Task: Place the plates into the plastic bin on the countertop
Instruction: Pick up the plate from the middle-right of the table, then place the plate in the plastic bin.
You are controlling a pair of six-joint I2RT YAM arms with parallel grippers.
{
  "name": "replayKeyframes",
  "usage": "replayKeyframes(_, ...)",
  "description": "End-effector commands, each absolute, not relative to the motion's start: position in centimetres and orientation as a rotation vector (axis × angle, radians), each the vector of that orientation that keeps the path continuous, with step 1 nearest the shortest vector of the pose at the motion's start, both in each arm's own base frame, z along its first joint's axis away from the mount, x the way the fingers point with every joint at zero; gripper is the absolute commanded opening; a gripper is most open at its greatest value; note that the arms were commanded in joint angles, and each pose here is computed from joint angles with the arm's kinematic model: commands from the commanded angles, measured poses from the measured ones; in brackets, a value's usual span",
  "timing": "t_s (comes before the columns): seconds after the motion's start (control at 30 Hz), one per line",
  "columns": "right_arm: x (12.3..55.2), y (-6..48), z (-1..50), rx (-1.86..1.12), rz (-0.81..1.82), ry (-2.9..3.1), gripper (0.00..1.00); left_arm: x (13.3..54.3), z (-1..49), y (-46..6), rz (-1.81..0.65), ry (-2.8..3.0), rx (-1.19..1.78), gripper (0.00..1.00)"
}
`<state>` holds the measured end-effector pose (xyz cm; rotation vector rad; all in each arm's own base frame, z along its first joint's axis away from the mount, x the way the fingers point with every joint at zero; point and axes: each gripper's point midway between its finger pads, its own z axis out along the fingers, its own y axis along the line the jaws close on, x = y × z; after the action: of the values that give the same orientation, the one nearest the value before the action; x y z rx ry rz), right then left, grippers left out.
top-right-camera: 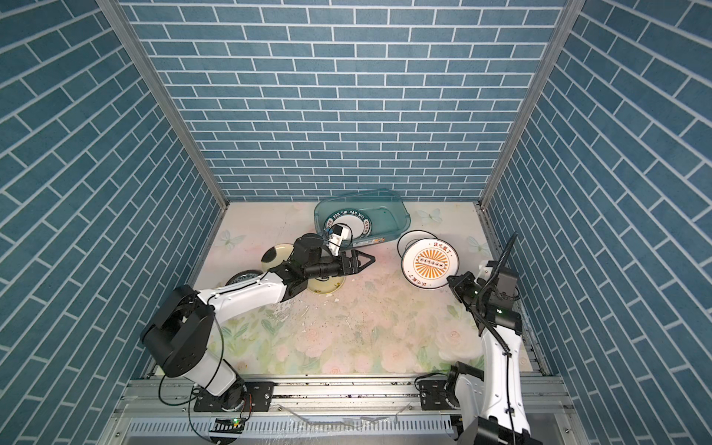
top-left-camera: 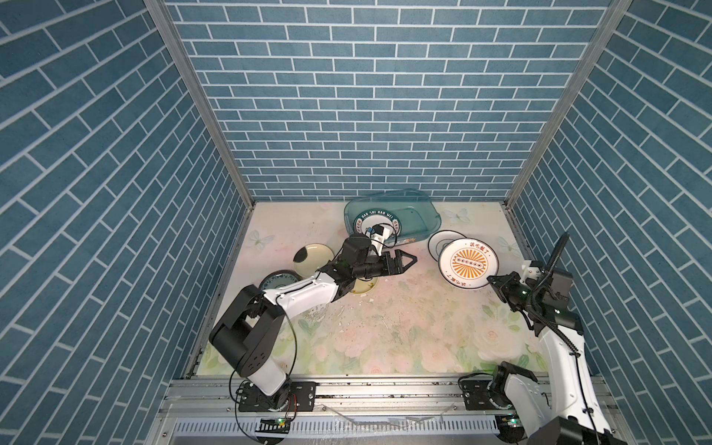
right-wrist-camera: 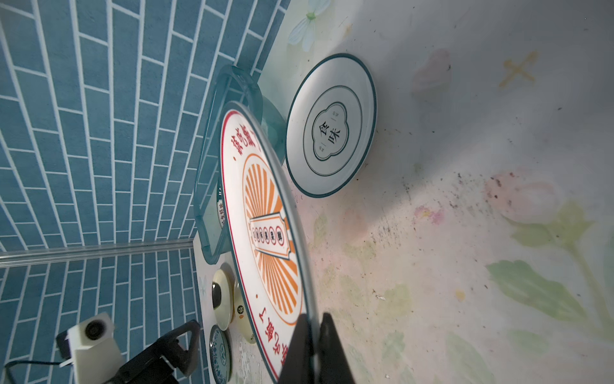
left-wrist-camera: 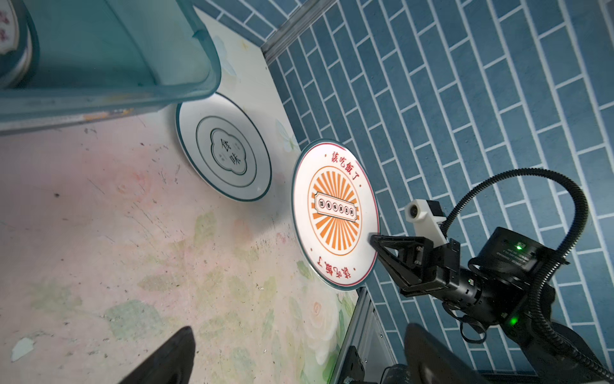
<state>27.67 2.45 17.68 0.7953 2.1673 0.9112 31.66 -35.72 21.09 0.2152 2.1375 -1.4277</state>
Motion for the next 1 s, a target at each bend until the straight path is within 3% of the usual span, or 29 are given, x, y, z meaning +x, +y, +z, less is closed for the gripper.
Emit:
replayKeyframes(0.0,30.1,2.7,20.5,0.723,0.888,2.115,0.00,31.9,20.8,-33.5,-1.331,2.155,0.181,0.99)
replayKeyframes(0.53,41.1,12.8,25.1,0.380,0.942,2.192,0.00,31.2,21.3,-23.7,-1.161,2.129,-0.057,0.99)
replayKeyframes(0.97,49.4,23.0,22.2,0.201,0.989,2.341,0.00,29.6,20.9,-19.4,-1.023,2.147,-0.125,1.00)
